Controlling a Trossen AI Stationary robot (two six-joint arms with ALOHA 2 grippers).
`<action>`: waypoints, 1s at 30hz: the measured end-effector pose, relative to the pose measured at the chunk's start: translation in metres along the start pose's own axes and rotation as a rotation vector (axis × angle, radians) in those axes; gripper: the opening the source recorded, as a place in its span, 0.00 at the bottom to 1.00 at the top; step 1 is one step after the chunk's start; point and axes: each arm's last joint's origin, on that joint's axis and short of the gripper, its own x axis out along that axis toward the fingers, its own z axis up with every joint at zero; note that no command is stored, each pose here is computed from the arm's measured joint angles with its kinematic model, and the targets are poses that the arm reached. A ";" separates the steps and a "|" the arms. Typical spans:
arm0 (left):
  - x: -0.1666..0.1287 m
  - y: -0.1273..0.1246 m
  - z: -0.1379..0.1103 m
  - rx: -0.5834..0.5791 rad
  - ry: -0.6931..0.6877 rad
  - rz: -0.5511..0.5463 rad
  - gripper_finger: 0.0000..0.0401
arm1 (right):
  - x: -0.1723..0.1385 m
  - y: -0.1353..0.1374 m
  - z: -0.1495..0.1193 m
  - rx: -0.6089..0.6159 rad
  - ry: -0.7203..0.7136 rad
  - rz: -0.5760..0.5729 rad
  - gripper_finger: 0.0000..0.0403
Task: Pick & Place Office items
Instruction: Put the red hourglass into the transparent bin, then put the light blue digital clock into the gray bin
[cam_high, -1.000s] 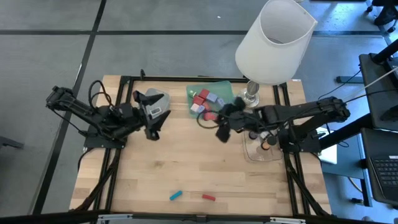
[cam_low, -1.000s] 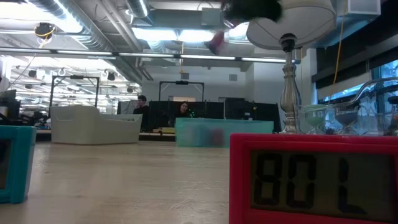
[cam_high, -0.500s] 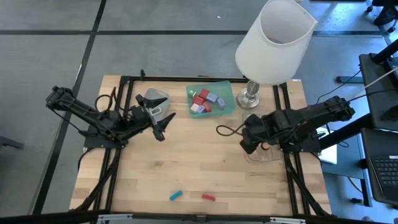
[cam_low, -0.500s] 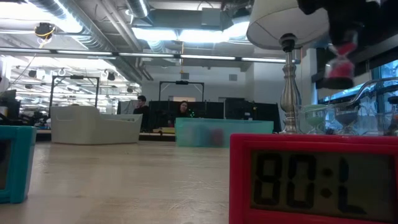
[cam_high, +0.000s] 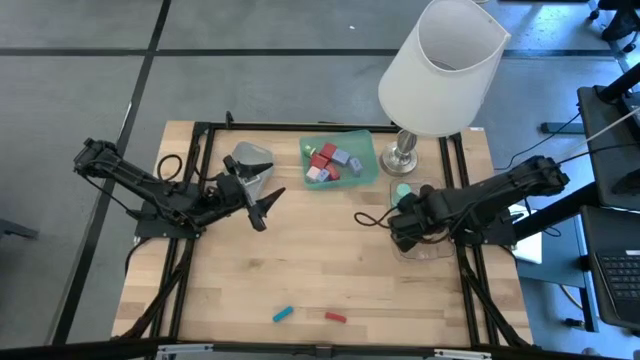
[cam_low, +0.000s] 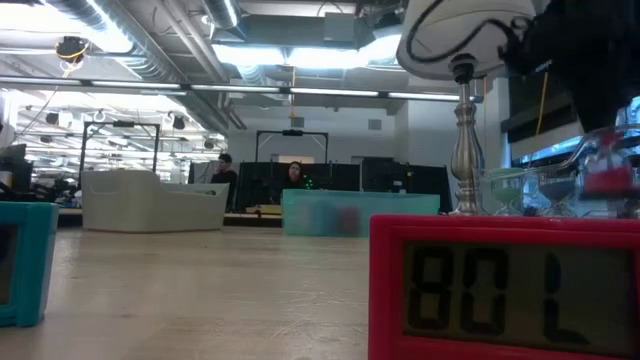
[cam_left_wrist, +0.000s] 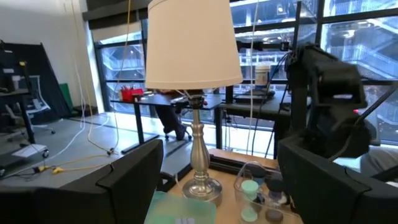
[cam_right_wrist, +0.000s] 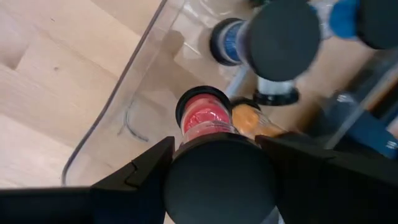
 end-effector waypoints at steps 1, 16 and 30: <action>0.000 0.000 0.000 -0.003 0.000 -0.001 0.78 | 0.005 0.001 0.000 0.000 0.000 0.006 0.52; 0.000 0.000 0.000 -0.009 0.003 -0.003 0.78 | 0.056 0.003 -0.003 0.002 -0.016 0.049 0.52; 0.000 0.000 -0.001 -0.007 0.005 0.000 0.78 | 0.045 0.004 0.000 0.005 -0.026 0.052 0.78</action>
